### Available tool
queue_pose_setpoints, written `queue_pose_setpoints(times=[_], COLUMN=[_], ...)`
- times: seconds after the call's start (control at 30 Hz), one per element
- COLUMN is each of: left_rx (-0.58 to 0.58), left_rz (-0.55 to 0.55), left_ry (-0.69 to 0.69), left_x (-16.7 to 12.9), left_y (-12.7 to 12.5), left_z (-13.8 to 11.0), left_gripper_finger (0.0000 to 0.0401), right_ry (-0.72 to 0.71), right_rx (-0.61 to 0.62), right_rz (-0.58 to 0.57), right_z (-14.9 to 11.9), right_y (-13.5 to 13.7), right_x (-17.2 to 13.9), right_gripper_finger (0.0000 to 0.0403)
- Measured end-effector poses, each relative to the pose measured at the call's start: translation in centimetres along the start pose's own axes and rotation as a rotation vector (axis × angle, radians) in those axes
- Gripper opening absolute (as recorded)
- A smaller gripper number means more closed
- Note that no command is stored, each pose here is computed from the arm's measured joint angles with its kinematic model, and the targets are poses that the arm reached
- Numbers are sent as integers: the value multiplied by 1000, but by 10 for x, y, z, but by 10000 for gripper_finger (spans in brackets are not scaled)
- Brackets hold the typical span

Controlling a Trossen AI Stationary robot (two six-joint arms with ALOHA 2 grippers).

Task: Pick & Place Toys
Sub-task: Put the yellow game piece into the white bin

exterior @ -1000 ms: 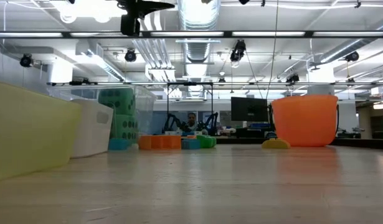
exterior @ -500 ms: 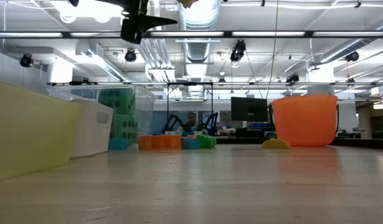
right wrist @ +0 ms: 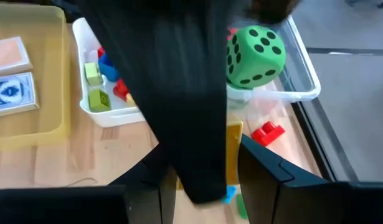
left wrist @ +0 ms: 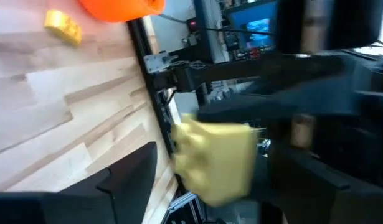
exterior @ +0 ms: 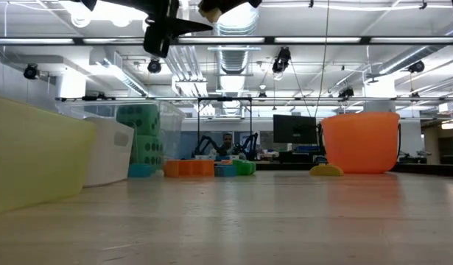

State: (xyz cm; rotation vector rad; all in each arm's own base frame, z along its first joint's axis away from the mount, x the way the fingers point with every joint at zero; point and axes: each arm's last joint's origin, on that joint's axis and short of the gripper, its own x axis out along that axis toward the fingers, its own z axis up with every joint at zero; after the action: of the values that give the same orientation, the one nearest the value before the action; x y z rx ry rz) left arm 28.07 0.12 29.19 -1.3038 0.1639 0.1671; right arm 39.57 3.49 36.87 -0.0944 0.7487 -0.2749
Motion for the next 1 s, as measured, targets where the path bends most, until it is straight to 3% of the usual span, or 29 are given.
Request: queue_pose_setpoints(times=[0.3, 0.63, 0.77, 0.83, 1.0], left_rx=[16, 48, 48, 47, 22], left_rz=[18, 18, 23, 22, 16], left_ry=[-10, -14, -16, -15, -7], left_x=[3, 3, 3, 3, 3], left_y=[3, 3, 4, 4, 3], left_z=[0, 0, 0, 0, 0], left_gripper_finger=[222, 123, 106, 103, 101], right_ry=[12, 24, 29, 29, 8], right_rx=[-1, -1, -3, -3, 5], right_rz=[9, 7, 5, 3, 5], right_z=[2, 0, -1, -1, 2], right_y=[0, 0, 0, 0, -1], right_x=[-1, 0, 0, 0, -2], right_gripper_finger=[120, 120, 120, 142, 242])
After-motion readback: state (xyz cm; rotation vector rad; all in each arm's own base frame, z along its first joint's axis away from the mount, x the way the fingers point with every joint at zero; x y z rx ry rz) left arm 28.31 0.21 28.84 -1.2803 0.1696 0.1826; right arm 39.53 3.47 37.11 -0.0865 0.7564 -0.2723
